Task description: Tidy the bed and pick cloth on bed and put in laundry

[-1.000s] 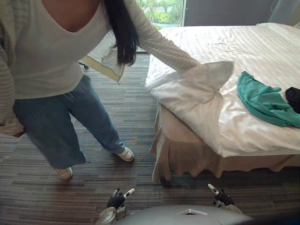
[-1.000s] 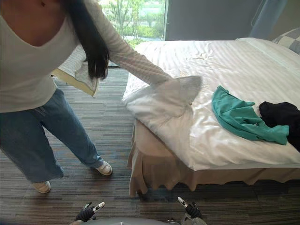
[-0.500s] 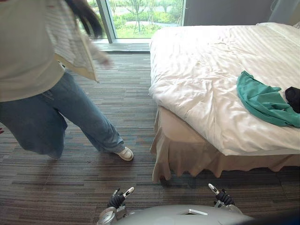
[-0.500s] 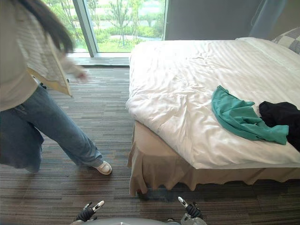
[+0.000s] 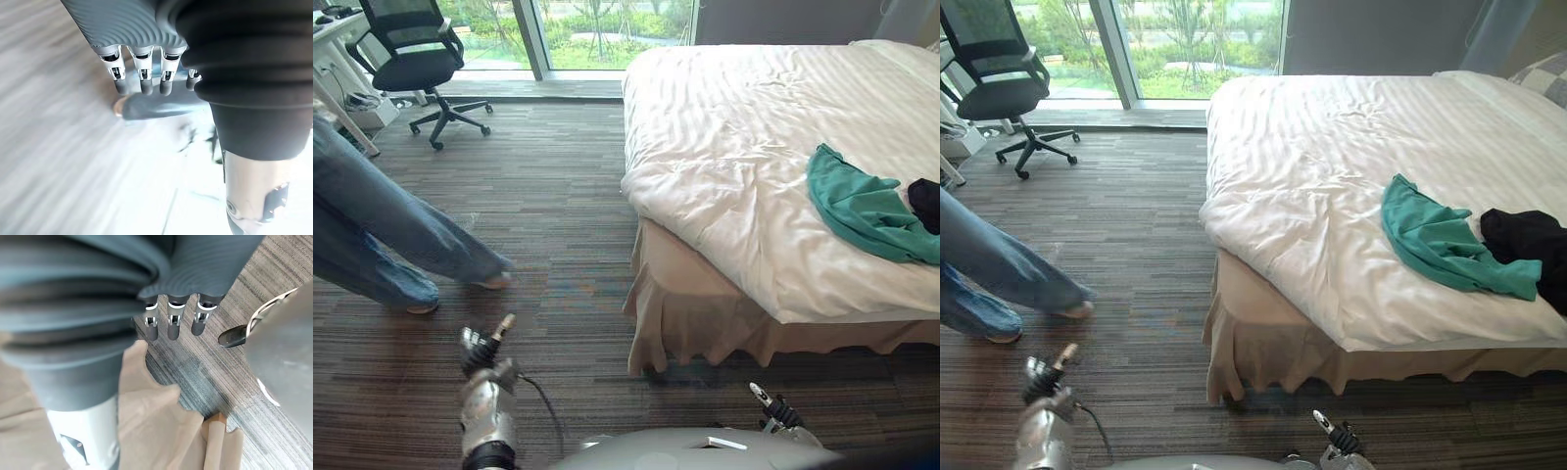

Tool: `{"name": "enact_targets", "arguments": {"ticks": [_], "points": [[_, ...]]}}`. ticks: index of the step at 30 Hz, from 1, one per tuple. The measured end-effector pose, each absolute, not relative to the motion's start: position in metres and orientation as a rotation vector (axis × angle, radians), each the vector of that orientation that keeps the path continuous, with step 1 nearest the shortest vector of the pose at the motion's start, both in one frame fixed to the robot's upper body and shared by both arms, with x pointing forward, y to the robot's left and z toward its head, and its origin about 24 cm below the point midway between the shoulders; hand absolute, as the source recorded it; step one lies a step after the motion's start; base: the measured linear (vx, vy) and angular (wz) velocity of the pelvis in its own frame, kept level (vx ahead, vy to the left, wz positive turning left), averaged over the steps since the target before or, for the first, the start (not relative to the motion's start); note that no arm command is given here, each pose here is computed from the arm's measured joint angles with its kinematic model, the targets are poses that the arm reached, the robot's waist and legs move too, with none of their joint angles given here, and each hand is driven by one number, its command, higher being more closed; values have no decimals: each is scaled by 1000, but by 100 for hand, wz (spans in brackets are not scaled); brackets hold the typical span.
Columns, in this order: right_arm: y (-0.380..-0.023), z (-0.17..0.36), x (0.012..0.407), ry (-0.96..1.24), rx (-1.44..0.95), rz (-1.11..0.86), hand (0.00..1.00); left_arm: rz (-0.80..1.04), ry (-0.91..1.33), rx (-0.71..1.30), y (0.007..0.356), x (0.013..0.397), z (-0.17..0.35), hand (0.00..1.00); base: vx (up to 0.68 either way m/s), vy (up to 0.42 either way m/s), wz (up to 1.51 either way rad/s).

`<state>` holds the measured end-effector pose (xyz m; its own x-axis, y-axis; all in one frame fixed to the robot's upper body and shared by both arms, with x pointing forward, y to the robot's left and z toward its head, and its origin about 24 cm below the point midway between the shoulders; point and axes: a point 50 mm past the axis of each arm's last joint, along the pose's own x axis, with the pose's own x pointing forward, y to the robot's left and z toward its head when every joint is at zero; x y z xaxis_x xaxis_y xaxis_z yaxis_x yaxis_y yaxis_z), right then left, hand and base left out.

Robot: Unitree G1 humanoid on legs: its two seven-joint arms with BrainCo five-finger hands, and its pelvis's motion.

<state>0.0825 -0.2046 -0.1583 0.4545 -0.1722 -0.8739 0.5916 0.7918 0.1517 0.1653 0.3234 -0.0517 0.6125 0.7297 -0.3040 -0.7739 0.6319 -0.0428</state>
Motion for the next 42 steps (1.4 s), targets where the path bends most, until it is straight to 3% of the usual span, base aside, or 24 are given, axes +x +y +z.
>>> {"name": "enact_targets", "arguments": {"ticks": [4, 8, 18, 25, 30, 34, 42], "points": [[-204, -157, 84, 985, 488, -475, 0, 898, 62, 4, 353, 193, 5, 0, 0, 0, 0], [-204, -158, 81, 993, 494, -474, 0, 826, -158, 272, 352, 226, 66, 0, -5, -13, -13], [-205, -160, 65, 1039, 516, -538, 0, 440, -554, 644, 253, 294, 152, 0, -35, -58, -15], [-211, -160, 62, 1048, 526, -577, 0, 166, -517, 853, 191, 333, 151, 0, -31, -41, -19], [-212, -158, 70, 1031, 524, -569, 0, 70, -368, 1000, 173, 358, 136, 0, -65, -8, -29], [-213, -153, 90, 977, 516, -550, 0, 115, -280, 1075, 171, 377, 145, 0, -120, -3, -24], [-214, -121, 151, 714, 488, -458, 0, 322, -376, 1076, 162, 396, 214, 0, -29, -25, -12]]}}
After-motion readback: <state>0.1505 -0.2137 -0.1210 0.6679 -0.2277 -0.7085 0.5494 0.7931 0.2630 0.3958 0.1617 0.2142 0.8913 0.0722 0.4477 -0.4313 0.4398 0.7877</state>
